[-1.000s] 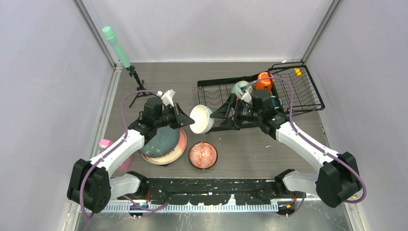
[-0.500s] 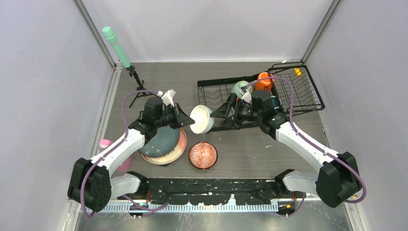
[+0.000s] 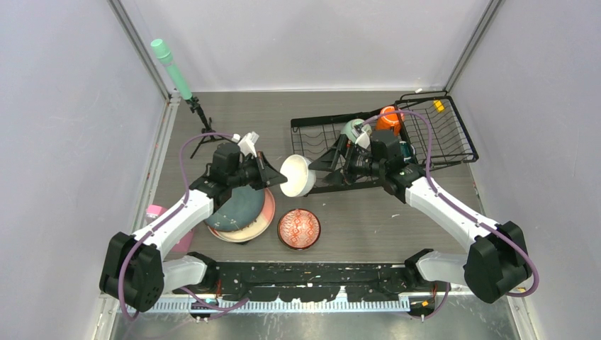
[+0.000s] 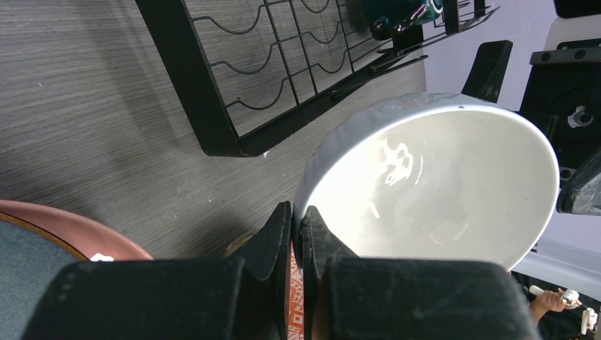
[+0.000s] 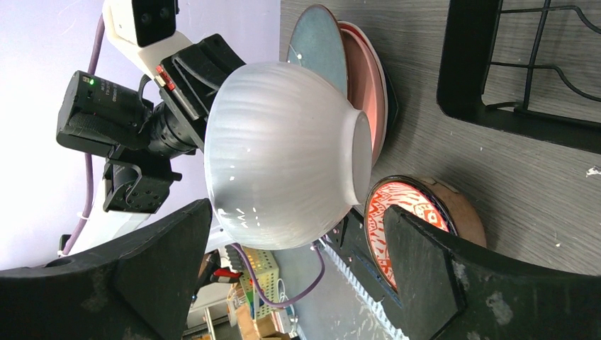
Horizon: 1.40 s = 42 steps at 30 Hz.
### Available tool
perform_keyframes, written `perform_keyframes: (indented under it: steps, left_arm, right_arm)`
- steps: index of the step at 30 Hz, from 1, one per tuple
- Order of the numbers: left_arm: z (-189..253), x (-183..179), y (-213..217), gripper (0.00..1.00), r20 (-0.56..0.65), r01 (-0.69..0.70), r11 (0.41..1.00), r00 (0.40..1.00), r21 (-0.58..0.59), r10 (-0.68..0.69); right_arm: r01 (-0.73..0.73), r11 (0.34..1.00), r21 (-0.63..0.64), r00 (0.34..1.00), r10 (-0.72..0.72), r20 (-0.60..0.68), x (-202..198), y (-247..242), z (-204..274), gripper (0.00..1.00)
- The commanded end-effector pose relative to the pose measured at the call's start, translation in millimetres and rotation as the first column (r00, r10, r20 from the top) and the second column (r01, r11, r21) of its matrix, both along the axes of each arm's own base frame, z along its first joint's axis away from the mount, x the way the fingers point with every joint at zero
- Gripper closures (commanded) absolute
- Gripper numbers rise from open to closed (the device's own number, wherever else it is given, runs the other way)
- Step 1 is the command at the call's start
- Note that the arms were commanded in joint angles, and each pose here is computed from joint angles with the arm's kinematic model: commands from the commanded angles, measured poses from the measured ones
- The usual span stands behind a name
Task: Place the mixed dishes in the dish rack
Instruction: Pick up the bowl from the corner of the board.
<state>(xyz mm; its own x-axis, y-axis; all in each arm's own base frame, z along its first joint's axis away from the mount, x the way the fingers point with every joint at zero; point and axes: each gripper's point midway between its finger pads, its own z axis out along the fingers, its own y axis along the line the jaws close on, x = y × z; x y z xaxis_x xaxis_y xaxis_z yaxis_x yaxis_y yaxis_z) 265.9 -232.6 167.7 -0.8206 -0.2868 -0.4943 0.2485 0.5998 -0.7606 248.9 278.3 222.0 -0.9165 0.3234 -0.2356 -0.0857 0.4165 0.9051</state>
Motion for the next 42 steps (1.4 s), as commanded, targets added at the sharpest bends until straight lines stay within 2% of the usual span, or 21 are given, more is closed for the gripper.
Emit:
perform_keyframes:
  steps: [1, 10, 19, 31, 42]
  left_arm:
    - [33, 13, -8, 1.00, 0.107, 0.019, 0.997, 0.994, -0.069, -0.011]
    - [34, 16, -8, 1.00, 0.107, 0.006, 0.997, 0.994, -0.072, 0.002]
    - [41, 19, -9, 1.00, 0.126, 0.004, 0.996, 0.992, -0.089, 0.007]
    - [43, 21, -16, 1.00, 0.127, 0.028, 0.992, 0.992, -0.125, -0.012]
    - [44, 14, -20, 1.00, 0.123, 0.068, 0.986, 0.991, -0.153, -0.049]
  right_arm:
    - [-0.020, 0.999, 0.049, 0.998, 0.018, 0.053, 1, 5, 23, 0.04]
    - [-0.079, 0.989, 0.125, 0.994, 0.070, 0.079, -3, 14, 40, 0.03]
    - [-0.065, 0.995, 0.077, 0.998, 0.063, 0.027, -3, 13, 18, 0.03]
    - [-0.061, 0.996, 0.066, 0.998, 0.060, 0.017, 4, 17, 10, 0.02]
    - [-0.067, 0.993, 0.100, 0.995, 0.059, 0.087, 12, 22, 21, 0.04]
